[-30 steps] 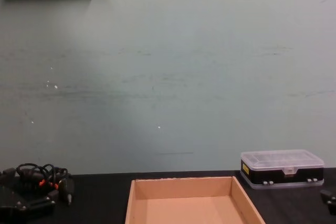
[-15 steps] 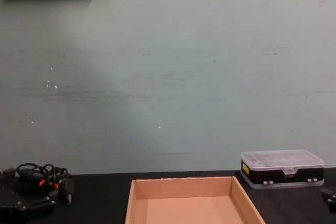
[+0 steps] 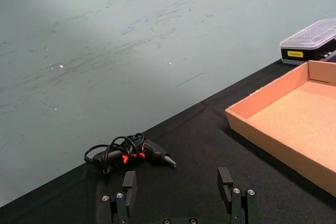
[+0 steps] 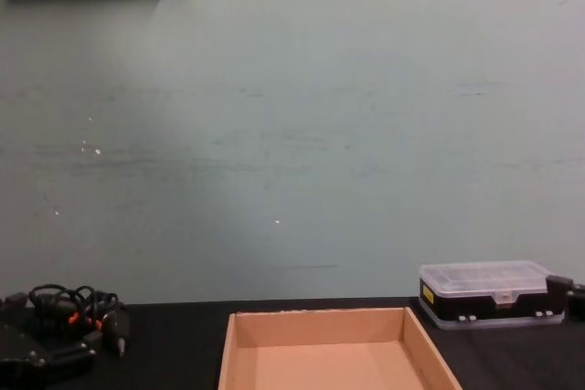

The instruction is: Use one hand to pick up the angle iron from the table and place it into the box.

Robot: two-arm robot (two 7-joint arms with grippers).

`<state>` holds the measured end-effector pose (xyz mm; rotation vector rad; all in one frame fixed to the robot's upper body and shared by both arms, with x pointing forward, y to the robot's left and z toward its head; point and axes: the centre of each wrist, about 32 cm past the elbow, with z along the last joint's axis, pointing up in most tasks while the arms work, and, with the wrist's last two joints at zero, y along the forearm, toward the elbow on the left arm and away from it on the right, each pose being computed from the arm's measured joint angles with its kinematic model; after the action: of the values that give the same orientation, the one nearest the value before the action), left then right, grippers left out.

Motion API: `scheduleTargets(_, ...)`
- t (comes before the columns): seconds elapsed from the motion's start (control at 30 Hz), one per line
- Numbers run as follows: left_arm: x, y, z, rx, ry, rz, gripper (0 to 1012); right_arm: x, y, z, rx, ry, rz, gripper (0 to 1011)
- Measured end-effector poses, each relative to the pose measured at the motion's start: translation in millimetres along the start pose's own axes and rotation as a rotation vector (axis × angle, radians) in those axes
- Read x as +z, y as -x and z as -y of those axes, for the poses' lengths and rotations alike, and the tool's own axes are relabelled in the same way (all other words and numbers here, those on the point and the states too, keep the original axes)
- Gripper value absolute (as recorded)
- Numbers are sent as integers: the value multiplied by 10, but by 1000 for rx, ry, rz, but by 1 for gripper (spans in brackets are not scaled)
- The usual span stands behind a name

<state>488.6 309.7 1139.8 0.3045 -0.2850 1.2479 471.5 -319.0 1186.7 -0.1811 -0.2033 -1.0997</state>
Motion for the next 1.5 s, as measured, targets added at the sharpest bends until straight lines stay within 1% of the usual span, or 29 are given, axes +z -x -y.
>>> scheduleTargets(0.07,0,0,0,0,0,0,1011,77,-31,42,38,13,-15,1003)
scheduleTargets(0.1,0,0,0,0,0,0,1011,151,-55,76,74,23,-31,1003)
scheduleTargets(0.13,0,0,0,0,0,0,1011,187,-64,92,95,27,-39,1003)
scheduleTargets(0.17,0,0,0,0,0,0,1012,257,-88,123,140,36,-56,1003)
scheduleTargets(0.27,0,0,0,0,0,0,1011,343,-116,162,211,40,-88,1003)
scheduleTargets(0.3,0,0,0,0,0,0,1011,398,-133,185,260,45,-107,1003)
scheduleTargets(0.37,0,0,0,0,0,0,1011,448,-143,201,315,49,-120,1003)
scheduleTargets(0.4,0,0,0,0,0,0,1011,481,-156,212,369,59,-131,1003)
scheduleTargets(0.5,0,0,0,0,0,0,1011,518,-162,217,450,82,-140,1003)
scheduleTargets(0.53,0,0,0,0,0,0,1011,530,-158,215,501,103,-145,1003)
scheduleTargets(0.57,0,0,0,0,0,0,1011,534,-153,213,526,116,-146,1003)
scheduleTargets(0.6,0,0,0,0,0,0,1011,533,-137,206,574,142,-149,1003)
scheduleTargets(0.73,0,0,0,0,0,0,1011,523,-105,185,656,195,-153,1003)
scheduleTargets(0.77,0,0,0,0,0,0,1011,509,-96,174,690,224,-156,1003)
scheduleTargets(0.8,0,0,0,0,0,0,1011,503,-91,168,705,238,-158,1003)
scheduleTargets(0.83,0,0,0,0,0,0,1011,487,-86,156,728,267,-158,1003)
scheduleTargets(0.93,0,0,0,0,0,0,1011,461,-78,140,749,302,-160,1003)
scheduleTargets(1.03,0,0,0,0,0,0,1011,412,-79,111,763,354,-157,1003)
scheduleTargets(1.23,0,0,0,0,0,0,1012,333,-79,63,769,407,-149,1003)
scheduleTargets(1.5,0,0,0,0,0,0,1011,246,-41,-27,777,422,-158,1003)
